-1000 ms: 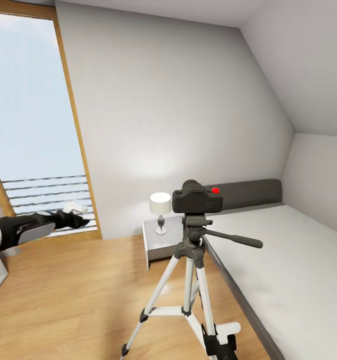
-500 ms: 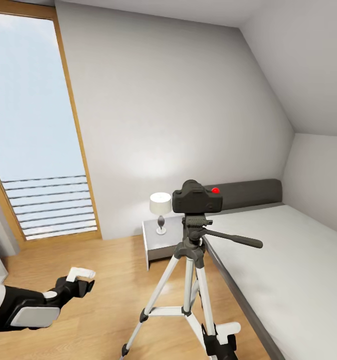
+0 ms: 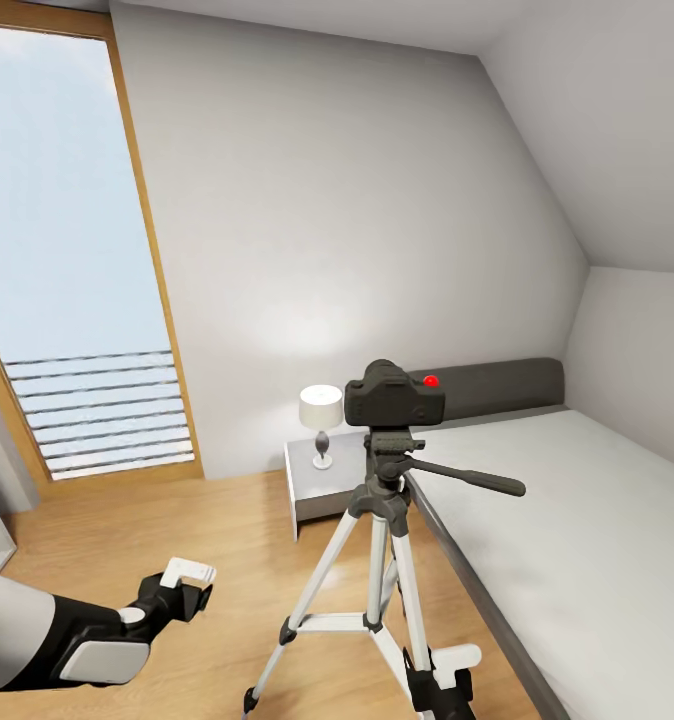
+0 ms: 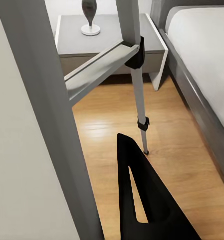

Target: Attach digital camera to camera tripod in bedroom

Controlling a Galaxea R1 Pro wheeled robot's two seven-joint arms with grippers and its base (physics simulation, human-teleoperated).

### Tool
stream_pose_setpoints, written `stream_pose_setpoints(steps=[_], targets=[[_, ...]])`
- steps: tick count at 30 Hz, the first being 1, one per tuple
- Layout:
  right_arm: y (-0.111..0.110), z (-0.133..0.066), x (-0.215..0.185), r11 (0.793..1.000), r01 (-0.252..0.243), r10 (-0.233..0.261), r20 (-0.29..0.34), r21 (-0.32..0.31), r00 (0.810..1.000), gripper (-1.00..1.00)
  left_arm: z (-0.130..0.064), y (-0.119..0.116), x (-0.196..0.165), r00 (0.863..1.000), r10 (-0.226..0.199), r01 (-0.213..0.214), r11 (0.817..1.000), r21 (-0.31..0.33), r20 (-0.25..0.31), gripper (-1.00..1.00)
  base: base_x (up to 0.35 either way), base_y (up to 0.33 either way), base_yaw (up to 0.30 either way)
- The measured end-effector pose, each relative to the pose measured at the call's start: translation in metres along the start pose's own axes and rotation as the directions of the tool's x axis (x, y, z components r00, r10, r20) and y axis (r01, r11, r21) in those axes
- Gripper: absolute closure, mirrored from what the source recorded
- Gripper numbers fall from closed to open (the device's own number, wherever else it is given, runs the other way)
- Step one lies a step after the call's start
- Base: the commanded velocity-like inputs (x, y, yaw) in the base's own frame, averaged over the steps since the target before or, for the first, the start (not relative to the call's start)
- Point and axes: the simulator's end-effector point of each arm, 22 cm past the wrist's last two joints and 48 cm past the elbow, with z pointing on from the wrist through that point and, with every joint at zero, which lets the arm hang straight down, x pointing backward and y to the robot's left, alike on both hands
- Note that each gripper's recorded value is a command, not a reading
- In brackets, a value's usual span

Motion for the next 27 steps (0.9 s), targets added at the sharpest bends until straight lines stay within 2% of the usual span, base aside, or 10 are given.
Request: stream_pose_setpoints(steps=[27], targets=[[0.0000,0.0000,0.0000,1.000,0.000,0.000,0.000,0.000,1.000,1.00,-0.0004,-0.0054,0.0002,1.000,0.001,-0.001,1.000,0.009,-0.001,-1.00,0.000,0.000,0.000]])
